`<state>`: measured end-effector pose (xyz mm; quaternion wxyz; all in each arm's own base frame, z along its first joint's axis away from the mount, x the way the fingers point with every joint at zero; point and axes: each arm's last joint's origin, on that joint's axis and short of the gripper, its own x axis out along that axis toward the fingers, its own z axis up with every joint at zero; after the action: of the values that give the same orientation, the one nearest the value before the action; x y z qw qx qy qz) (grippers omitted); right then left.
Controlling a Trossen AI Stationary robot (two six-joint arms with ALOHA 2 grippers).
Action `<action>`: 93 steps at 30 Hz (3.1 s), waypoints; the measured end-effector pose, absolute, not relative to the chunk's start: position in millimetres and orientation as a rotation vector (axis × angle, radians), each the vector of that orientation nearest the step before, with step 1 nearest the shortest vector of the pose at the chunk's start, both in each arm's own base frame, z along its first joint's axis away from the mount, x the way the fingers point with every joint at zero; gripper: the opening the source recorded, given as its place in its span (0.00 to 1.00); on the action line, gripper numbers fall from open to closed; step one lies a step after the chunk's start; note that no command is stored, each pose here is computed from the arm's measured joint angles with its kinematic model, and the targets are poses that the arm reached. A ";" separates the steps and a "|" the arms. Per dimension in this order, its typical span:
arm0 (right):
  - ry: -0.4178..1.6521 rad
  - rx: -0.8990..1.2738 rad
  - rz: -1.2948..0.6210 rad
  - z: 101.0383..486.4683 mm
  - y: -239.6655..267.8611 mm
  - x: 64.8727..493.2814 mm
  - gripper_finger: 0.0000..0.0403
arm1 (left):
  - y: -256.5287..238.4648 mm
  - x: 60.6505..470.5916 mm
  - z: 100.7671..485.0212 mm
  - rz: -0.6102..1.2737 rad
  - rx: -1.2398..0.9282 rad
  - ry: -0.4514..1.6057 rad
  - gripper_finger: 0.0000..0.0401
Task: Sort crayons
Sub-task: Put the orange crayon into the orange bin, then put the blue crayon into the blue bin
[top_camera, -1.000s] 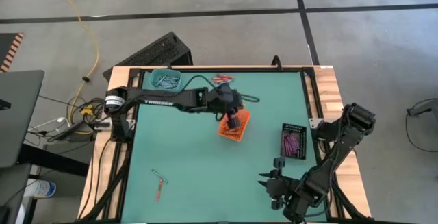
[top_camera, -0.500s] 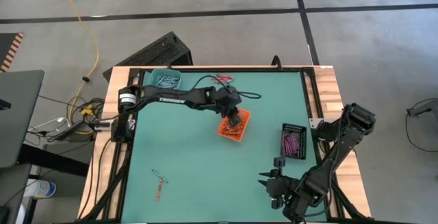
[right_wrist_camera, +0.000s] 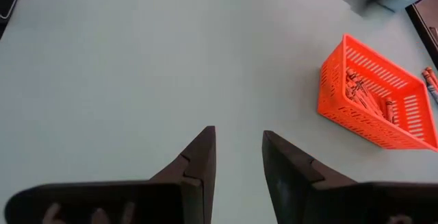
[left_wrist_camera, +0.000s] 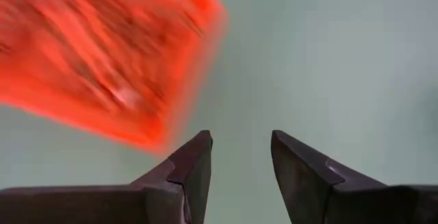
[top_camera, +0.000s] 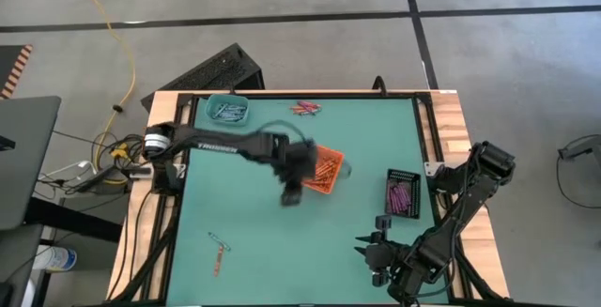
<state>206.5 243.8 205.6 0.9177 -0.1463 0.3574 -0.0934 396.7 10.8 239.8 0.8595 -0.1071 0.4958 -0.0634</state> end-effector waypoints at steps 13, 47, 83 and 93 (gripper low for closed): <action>0.732 -0.276 -0.198 206.1 241.8 211.7 0.29 | -177.1 311.4 228.7 -0.215 0.022 1.495 0.34; 0.710 -0.272 -0.196 208.6 235.7 227.8 0.29 | -287.4 143.0 147.2 0.500 -0.421 1.029 0.34; 0.706 -0.266 -0.192 208.9 236.5 228.0 0.29 | -289.8 149.0 149.9 0.446 -0.366 1.150 0.34; 0.706 -0.266 -0.192 208.9 236.5 228.0 0.29 | -290.5 151.7 165.5 0.450 -0.273 1.112 0.34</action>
<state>228.0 236.5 208.9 0.9252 -0.1296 0.3441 -0.0936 151.7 -290.5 165.5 0.8166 -0.1282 0.5217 0.2112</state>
